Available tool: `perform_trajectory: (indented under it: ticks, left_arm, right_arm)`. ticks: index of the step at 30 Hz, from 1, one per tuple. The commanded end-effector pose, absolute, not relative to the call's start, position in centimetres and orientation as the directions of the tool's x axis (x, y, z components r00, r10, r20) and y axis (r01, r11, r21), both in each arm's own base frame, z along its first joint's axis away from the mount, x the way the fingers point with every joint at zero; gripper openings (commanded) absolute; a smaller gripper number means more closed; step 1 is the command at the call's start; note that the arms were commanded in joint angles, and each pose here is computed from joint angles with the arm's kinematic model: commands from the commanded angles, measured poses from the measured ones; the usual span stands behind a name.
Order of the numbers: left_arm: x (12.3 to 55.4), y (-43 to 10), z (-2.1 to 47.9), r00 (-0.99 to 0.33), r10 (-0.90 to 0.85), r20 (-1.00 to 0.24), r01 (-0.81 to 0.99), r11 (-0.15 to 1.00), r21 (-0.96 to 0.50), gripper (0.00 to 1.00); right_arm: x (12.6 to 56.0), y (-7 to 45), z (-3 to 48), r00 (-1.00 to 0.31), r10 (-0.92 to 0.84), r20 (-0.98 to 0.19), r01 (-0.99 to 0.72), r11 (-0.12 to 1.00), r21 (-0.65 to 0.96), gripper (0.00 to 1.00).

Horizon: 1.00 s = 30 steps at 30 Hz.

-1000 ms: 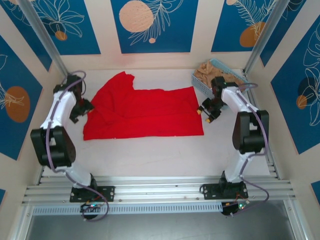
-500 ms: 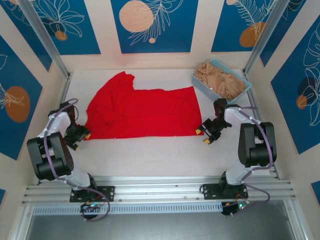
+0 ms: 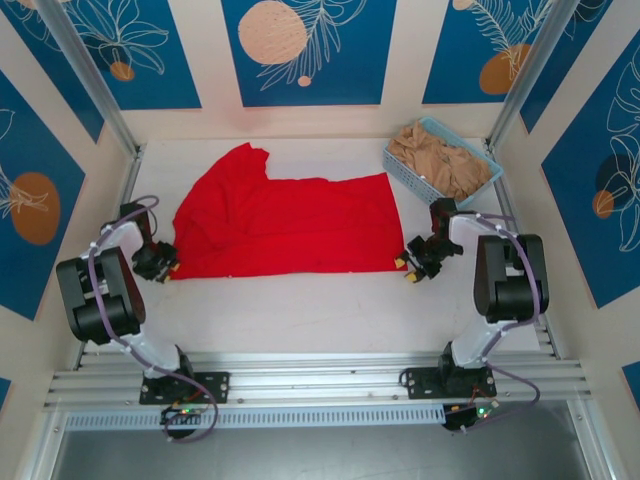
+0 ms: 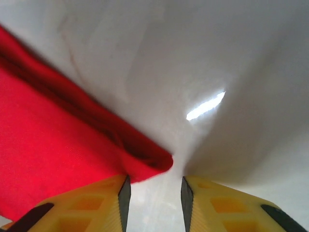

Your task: Fold and stack the t-shirts

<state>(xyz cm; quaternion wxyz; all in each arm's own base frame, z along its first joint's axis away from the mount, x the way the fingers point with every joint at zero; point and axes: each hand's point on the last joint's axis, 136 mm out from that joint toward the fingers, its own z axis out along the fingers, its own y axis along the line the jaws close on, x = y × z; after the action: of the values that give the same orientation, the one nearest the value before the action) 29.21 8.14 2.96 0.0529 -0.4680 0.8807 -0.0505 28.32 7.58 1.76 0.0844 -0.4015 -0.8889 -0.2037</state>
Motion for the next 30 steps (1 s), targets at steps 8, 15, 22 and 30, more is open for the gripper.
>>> perform_trajectory:
  ticks: [8,15,22,30]
  left_arm:
    - [30.0,10.7,5.0,-0.571,-0.811,-0.126,-0.811,0.581,-0.063,0.0]
    - [28.0,11.2,6.0,-0.57,-0.814,-0.108,-0.821,0.571,0.031,0.0]
    - [26.0,10.2,5.9,-0.559,-0.827,-0.059,-0.829,0.557,0.054,0.0]
    - [21.9,6.8,5.3,-0.542,-0.84,0.026,-0.837,0.542,0.077,0.0]
  right_arm:
    - [29.5,7.1,1.2,-0.634,0.728,0.261,0.771,0.618,0.152,0.0]
    - [27.8,5.9,2.1,-0.627,0.746,0.223,0.776,0.625,0.09,0.0]
    - [25.4,5.0,2.7,-0.628,0.75,0.21,0.77,0.637,0.03,0.0]
    - [21.3,3.6,3.4,-0.597,0.767,0.236,0.78,0.624,-0.057,0.0]
